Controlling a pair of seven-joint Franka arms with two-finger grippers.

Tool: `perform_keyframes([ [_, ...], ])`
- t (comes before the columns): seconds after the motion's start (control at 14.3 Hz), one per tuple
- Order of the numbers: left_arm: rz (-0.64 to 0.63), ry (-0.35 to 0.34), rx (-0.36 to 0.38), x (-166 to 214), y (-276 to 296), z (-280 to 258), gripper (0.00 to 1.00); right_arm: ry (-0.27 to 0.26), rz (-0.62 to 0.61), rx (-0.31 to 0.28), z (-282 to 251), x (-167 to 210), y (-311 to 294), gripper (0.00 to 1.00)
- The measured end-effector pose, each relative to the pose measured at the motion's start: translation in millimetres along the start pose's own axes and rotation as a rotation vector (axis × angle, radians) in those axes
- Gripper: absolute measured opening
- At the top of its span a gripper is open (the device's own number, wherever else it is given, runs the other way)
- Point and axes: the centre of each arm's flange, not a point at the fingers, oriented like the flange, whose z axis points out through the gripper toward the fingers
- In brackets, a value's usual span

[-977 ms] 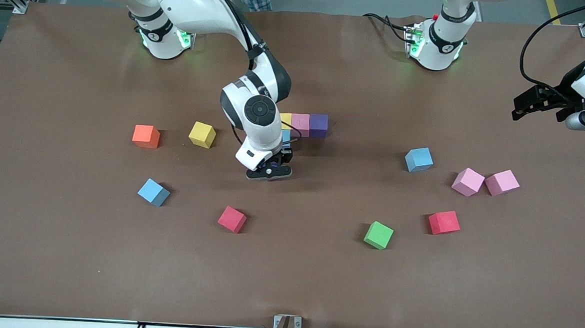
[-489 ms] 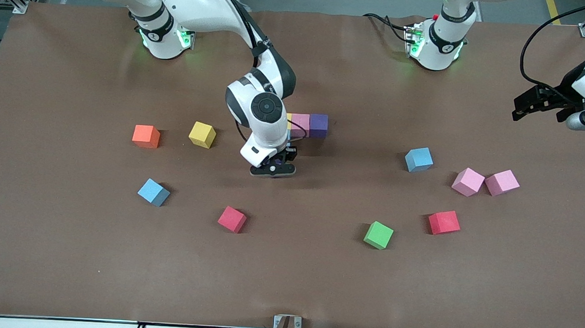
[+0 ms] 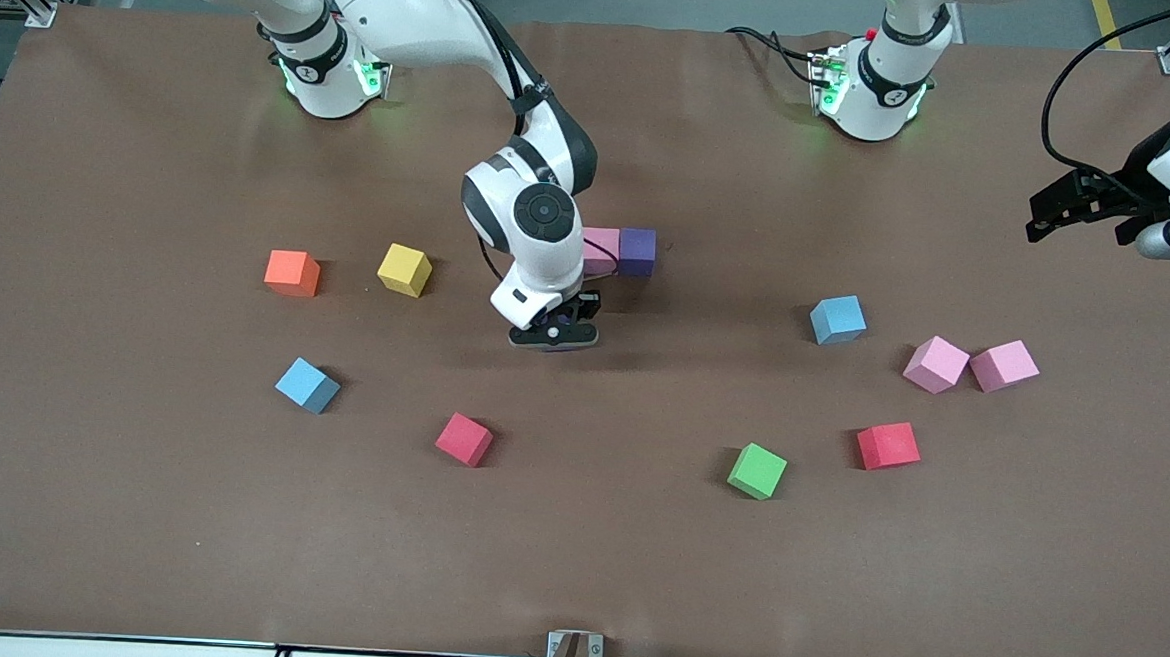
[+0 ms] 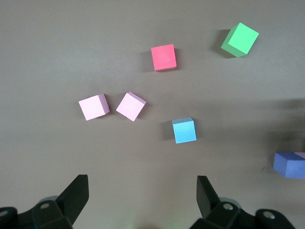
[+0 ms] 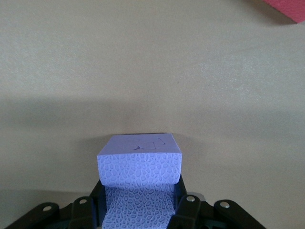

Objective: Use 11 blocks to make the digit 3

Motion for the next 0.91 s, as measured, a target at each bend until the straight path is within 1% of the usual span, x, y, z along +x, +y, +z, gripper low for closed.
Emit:
perform_keyframes([
  [0.91, 0.008, 0.004, 0.001, 0.2, 4.6, -0.3, 1.0, -0.013, 0.05, -0.011, 7.2, -9.0, -2.7, 0.56],
])
